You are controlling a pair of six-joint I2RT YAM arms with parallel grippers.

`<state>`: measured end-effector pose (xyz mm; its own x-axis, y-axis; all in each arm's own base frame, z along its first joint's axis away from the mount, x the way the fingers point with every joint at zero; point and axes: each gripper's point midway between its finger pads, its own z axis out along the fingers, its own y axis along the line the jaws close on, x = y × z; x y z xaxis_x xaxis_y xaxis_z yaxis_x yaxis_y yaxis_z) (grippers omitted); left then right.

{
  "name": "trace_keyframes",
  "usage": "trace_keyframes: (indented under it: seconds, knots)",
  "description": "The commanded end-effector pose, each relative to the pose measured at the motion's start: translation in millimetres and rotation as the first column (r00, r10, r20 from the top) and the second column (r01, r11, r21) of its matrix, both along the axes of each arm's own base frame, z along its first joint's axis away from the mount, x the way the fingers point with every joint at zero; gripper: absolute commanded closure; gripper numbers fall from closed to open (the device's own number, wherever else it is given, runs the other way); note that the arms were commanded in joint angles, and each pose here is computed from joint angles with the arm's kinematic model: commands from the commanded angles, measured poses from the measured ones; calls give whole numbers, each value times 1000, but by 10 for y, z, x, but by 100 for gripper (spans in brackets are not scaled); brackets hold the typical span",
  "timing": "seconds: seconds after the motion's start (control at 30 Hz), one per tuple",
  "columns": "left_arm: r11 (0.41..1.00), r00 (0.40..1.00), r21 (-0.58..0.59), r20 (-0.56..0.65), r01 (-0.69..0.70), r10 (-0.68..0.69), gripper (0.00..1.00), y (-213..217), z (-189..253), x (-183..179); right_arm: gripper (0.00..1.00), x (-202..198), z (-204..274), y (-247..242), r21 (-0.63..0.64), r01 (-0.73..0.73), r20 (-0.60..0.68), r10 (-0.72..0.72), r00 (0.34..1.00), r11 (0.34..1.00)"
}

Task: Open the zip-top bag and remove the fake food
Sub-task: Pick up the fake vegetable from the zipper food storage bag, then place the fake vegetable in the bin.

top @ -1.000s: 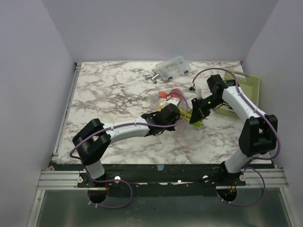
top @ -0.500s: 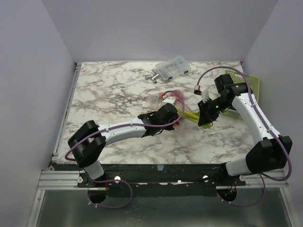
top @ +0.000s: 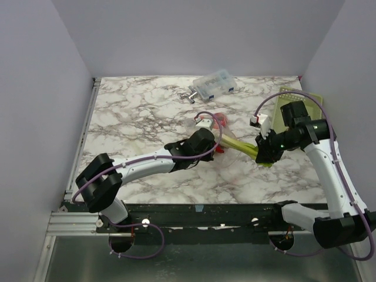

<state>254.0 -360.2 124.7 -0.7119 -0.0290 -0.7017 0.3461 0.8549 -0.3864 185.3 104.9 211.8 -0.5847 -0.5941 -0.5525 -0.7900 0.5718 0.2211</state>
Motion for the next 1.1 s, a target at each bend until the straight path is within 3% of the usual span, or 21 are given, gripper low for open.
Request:
trace_keyframes:
  seconds: [0.0,0.3,0.47,1.07]
  knots:
    - [996,1000,-82,-1,-20,20,100,-7,186,2,95,-240,-3,-149,-58,-28,46,31,998,998]
    - [988,995,-117,-21,-100,98,100,125,245,30,97,-436,191,-321,-100,34,219,-11,976,994]
    - [983,990,-115,-38,-141,137,100,237,227,64,98,-501,154,-430,-139,72,249,-35,968,988]
    - [975,986,-162,-82,-154,142,100,349,191,90,100,-399,720,-425,21,220,358,-212,909,975]
